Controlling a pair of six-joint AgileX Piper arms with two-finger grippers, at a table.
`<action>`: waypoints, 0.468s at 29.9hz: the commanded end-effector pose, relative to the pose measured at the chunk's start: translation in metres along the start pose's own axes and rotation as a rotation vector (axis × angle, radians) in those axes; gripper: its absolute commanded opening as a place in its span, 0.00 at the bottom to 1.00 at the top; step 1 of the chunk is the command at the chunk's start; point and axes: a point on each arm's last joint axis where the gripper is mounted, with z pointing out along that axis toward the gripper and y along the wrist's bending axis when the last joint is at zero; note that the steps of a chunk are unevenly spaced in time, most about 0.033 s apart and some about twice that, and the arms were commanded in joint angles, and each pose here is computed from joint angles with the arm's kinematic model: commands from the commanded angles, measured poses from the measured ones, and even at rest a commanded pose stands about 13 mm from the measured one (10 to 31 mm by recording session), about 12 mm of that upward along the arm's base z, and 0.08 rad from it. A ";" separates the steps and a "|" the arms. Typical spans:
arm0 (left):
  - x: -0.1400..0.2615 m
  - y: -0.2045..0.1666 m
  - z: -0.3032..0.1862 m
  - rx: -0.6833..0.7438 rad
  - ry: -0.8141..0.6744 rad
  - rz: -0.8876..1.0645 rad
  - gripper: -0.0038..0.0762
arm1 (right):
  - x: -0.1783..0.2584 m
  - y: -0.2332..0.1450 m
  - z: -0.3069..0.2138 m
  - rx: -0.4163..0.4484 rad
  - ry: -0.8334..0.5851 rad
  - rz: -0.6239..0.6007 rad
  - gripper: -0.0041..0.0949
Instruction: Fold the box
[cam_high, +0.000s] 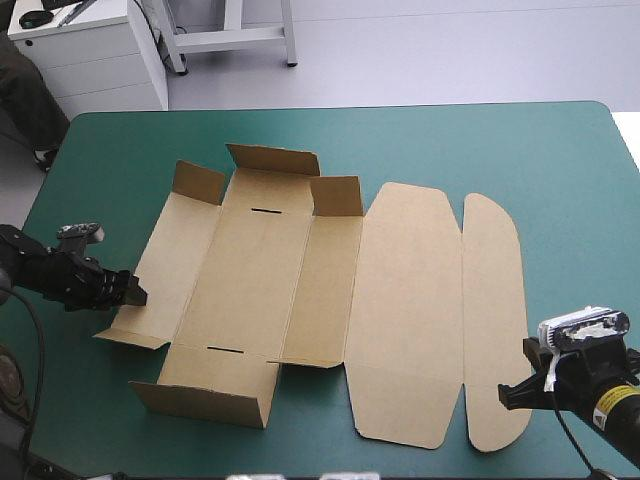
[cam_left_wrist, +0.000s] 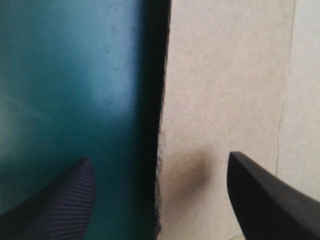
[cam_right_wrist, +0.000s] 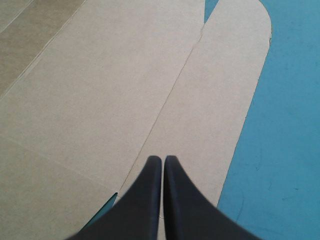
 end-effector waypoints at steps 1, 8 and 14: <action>-0.009 -0.011 -0.010 0.067 -0.057 0.016 0.69 | -0.009 0.000 -0.004 0.001 -0.057 -0.001 0.04; -0.010 -0.026 -0.004 0.272 -0.031 0.006 0.69 | -0.008 0.000 -0.004 0.004 -0.045 -0.001 0.04; -0.012 -0.037 -0.010 0.318 0.010 0.057 0.69 | -0.008 0.000 -0.004 0.004 -0.045 -0.001 0.04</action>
